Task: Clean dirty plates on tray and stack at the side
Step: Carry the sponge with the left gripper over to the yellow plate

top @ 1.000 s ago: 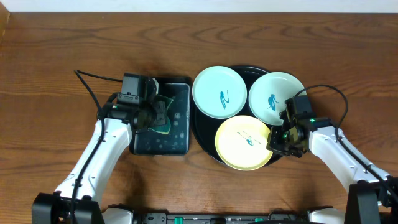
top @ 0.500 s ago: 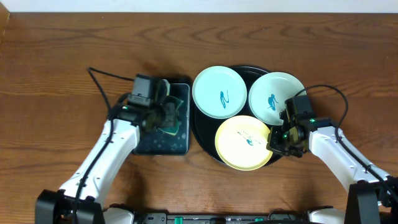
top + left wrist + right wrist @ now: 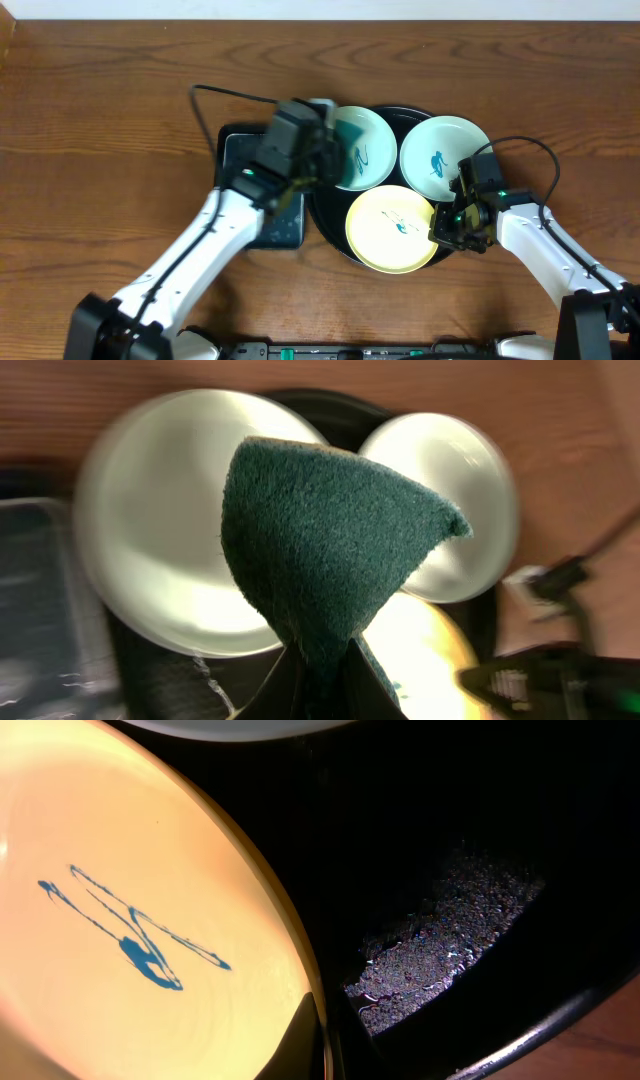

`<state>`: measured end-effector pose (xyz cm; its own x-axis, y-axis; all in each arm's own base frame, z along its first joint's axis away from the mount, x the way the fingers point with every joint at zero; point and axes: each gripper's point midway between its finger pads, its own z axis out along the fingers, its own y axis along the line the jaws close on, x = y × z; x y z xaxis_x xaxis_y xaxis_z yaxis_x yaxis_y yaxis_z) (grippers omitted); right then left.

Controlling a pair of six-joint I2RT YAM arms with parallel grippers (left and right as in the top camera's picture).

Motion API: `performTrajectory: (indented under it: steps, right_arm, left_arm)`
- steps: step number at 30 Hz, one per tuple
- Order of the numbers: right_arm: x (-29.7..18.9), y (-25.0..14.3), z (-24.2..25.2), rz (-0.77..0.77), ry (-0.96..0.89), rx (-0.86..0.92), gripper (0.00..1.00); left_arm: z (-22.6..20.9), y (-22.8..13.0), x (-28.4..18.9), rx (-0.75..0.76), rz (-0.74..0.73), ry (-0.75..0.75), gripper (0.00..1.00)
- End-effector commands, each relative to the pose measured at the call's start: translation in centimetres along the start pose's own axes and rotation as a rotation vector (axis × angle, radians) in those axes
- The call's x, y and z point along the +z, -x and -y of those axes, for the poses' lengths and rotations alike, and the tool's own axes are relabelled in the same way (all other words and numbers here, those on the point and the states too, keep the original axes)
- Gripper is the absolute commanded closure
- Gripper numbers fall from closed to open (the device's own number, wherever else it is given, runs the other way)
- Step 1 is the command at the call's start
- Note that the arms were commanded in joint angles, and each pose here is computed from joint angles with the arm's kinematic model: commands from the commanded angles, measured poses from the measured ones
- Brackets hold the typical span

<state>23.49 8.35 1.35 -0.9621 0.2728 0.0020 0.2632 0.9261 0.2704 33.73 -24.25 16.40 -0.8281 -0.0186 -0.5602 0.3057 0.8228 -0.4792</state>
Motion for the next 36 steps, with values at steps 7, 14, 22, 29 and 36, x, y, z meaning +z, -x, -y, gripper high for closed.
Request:
performTrajectory:
  steps: [7, 14, 22, 29, 36]
  right_arm:
    - [0.0, -0.2, 0.0, 0.001, -0.002, 0.008, 0.99]
    - [0.0, -0.2, 0.0, 0.001, -0.002, 0.008, 0.99]
    - [0.0, -0.2, 0.0, 0.0, -0.002, 0.008, 0.99]
    - [0.0, -0.3, 0.0, -0.002, -0.003, 0.009, 0.99]
    - [0.0, -0.3, 0.0, -0.003, -0.004, 0.009, 0.99]
  left_arm:
    - [5.9, -5.4, 7.4, -0.194, -0.149, -0.103, 0.93]
    - [7.7, -9.8, 10.8, -0.201, -0.238, -0.11, 0.92]
    - [5.9, -12.3, 12.4, -0.163, -0.285, -0.022, 0.92]
    - [-1.2, -12.8, 11.3, -0.049, -0.274, 0.289, 0.92]
    - [0.1, -10.5, 9.6, -0.049, -0.249, 0.215, 0.92]
